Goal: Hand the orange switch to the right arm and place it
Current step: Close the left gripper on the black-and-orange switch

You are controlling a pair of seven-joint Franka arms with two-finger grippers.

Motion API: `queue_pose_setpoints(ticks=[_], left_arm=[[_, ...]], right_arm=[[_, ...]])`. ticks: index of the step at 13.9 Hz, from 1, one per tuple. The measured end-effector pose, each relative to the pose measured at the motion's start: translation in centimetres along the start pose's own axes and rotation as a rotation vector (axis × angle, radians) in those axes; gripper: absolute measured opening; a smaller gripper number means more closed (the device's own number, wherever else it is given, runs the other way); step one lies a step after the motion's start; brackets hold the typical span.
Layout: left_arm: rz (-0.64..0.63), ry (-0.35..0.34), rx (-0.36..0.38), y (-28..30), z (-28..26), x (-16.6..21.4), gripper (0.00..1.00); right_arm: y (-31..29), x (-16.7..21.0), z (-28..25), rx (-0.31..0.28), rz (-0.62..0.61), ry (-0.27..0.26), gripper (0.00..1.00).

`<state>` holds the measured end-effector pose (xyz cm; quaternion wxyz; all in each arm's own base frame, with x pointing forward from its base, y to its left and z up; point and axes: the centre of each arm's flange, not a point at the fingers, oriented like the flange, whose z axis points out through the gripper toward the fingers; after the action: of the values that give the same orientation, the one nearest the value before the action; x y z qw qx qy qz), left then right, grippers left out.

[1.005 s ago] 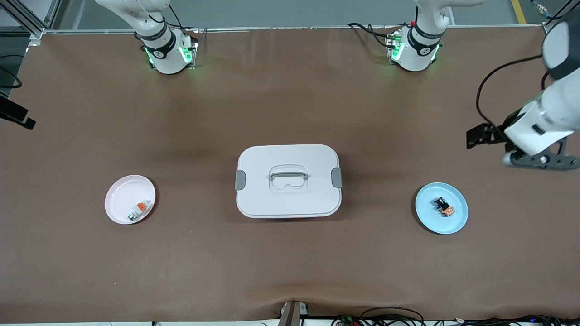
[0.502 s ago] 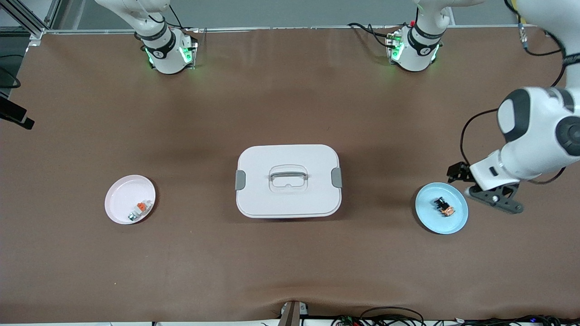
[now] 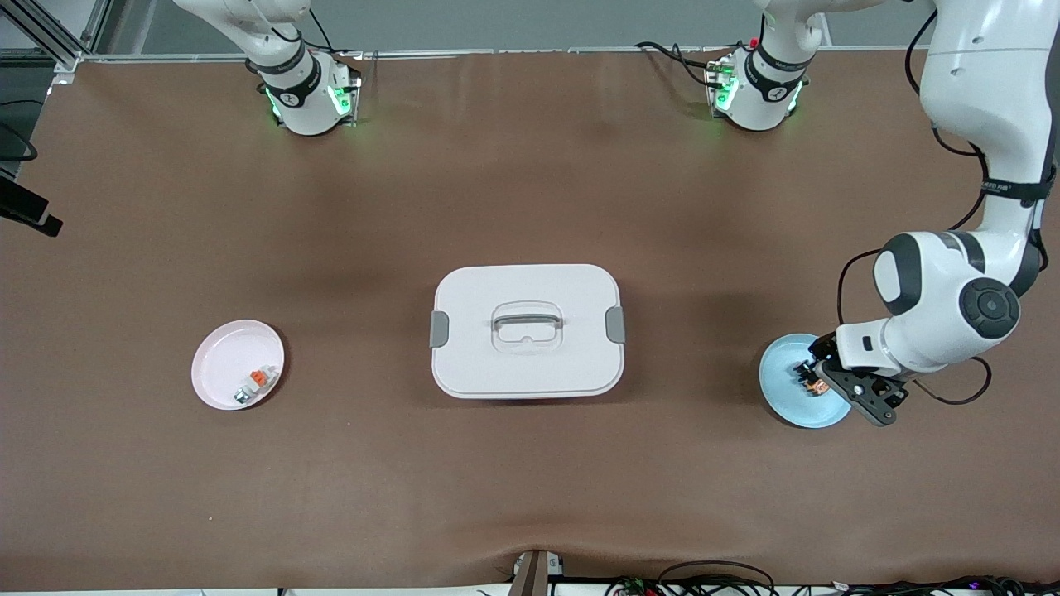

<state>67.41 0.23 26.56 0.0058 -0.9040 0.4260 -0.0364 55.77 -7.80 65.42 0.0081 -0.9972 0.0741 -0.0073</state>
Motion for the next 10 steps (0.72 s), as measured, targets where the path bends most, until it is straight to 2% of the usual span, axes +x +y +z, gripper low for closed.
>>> queue_pose_setpoints(ticks=[7,10], left_arm=[[0.023,-0.044,-0.064,0.5,4.9,-1.5,1.0],[0.027,-0.04,-0.063,0.9,6.0,-1.4,1.0]], right_arm=[[0.0,0.0,-0.5,0.0,-0.001,0.011,1.0],[-0.3,-0.1,-0.3,0.0,-0.008,0.001,1.0]])
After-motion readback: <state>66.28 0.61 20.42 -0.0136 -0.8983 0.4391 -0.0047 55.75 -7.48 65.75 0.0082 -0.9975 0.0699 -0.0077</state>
